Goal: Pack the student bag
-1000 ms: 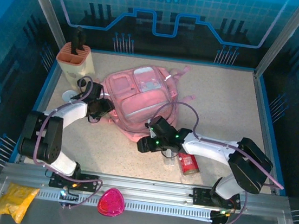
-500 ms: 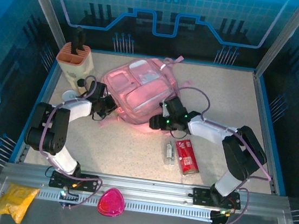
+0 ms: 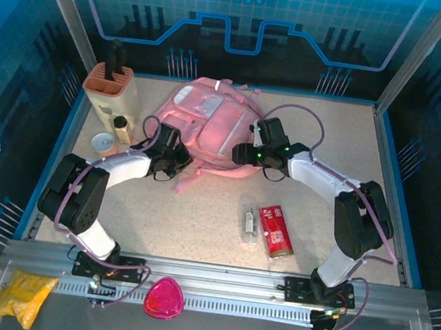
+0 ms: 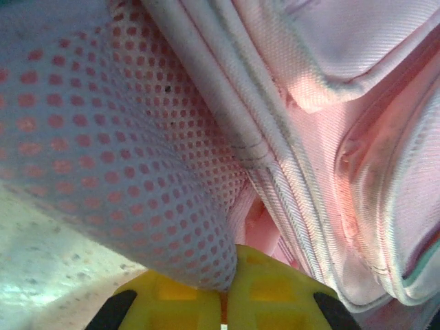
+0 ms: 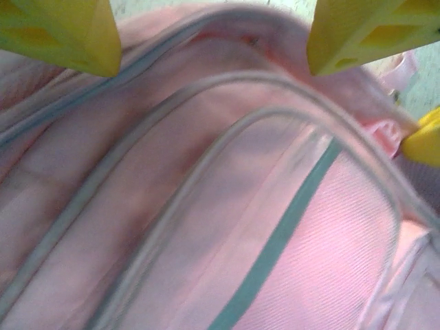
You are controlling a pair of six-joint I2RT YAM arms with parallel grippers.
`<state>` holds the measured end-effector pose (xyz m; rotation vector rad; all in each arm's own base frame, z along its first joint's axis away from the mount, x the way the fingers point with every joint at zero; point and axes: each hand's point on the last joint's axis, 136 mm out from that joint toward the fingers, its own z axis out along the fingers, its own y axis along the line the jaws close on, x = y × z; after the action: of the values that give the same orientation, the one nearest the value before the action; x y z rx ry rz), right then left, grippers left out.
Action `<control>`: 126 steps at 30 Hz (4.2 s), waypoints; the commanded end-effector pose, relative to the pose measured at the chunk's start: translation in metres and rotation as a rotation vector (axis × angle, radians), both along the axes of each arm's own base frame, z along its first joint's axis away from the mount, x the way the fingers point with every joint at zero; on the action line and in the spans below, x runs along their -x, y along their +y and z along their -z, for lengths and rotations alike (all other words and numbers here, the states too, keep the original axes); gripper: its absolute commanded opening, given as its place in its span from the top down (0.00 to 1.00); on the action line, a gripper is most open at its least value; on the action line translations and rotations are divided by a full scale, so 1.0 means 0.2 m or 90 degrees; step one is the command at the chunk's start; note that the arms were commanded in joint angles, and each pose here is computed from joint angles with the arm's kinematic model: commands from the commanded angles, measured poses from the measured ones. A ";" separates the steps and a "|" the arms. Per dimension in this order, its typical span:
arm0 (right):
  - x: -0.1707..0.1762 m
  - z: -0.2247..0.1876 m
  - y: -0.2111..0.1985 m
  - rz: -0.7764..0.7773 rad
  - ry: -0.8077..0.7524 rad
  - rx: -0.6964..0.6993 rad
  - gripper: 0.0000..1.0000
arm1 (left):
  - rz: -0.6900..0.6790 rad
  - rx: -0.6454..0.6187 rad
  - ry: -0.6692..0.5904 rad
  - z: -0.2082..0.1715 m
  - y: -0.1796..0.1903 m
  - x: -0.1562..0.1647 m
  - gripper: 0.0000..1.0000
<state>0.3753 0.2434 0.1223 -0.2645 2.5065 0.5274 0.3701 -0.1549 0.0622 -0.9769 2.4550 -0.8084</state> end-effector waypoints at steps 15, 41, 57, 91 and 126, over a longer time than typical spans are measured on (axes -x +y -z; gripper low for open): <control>0.59 -0.02 0.31 -0.118 0.025 0.025 0.40 | 0.024 0.113 -0.065 -0.25 -0.31 0.02 1.00; 0.12 0.19 0.27 0.237 -0.064 0.055 0.54 | 0.039 0.145 -0.057 -0.24 -0.44 0.11 1.00; 0.25 0.16 0.21 0.163 -0.026 0.083 0.62 | 0.056 0.144 -0.072 -0.27 -0.47 0.10 1.00; 0.22 0.17 0.37 0.017 -0.099 -0.077 0.62 | 0.064 0.142 -0.079 -0.30 -0.47 0.11 1.00; 0.15 0.16 0.36 0.026 -0.143 -0.073 0.90 | 0.057 0.135 -0.082 -0.29 -0.47 0.11 1.00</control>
<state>0.3365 0.3085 0.0734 -0.2187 2.3187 0.5982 0.3487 -0.2299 0.0899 -0.9776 2.3821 -1.0385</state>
